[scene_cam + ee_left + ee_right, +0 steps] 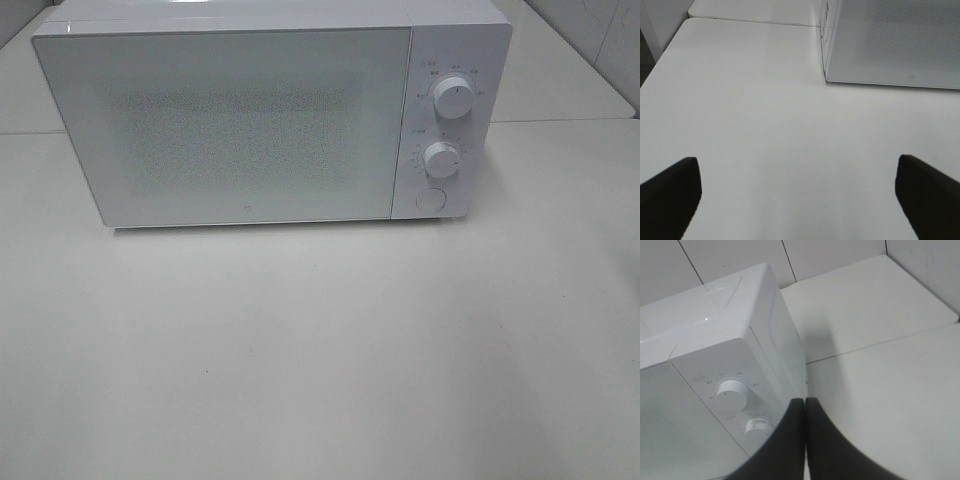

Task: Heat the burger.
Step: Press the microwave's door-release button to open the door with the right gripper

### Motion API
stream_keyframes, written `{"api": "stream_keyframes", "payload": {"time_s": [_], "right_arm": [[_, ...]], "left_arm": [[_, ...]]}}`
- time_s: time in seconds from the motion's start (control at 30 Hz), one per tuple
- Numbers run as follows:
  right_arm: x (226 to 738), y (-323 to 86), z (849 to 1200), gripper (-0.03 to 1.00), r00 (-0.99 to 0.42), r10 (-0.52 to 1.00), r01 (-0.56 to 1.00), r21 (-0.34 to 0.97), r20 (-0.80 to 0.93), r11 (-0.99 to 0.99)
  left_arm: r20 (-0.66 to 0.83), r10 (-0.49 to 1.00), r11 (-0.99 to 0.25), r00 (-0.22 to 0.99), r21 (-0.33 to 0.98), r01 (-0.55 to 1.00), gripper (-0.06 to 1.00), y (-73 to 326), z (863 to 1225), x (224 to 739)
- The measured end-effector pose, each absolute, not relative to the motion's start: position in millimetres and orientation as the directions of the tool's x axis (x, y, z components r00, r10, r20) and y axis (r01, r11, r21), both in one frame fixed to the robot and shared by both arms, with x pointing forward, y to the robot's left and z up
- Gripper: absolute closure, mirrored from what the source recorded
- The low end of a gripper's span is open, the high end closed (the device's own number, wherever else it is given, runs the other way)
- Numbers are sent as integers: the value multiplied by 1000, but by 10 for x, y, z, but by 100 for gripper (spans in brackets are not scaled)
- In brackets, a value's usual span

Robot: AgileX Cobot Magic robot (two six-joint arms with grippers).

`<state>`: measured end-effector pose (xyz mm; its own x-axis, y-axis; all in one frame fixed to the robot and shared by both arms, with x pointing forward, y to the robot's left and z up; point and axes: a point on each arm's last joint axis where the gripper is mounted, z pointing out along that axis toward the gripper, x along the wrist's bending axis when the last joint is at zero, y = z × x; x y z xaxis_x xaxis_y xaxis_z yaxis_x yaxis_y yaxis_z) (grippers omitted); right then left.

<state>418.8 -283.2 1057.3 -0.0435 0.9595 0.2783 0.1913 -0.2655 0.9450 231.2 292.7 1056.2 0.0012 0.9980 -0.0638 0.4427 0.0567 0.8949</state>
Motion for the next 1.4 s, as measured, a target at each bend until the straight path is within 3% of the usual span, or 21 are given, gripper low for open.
{"api": "stream_keyframes", "payload": {"time_s": [0.23, 0.57, 1.1, 1.4], "right_arm": [[4391, -2808, 10267, 97, 71, 818, 275, 777, 571, -567], [4640, -2749, 9963, 97, 185, 605, 293, 545, 774, -786], [4874, -2140, 9305, 97, 231, 416, 358, 321, 880, -877], [4908, -2044, 9060, 97, 280, 315, 323, 220, 907, -920]], "left_arm": [[-64, 998, 57, 1, 895, 443, -3, 2927, 10562, 2312], [-64, 998, 57, 1, 895, 443, -3, 2927, 10562, 2312], [-64, 998, 57, 1, 895, 443, -3, 2927, 10562, 2312], [-64, 998, 57, 1, 895, 443, -3, 2927, 10562, 2312]]}}
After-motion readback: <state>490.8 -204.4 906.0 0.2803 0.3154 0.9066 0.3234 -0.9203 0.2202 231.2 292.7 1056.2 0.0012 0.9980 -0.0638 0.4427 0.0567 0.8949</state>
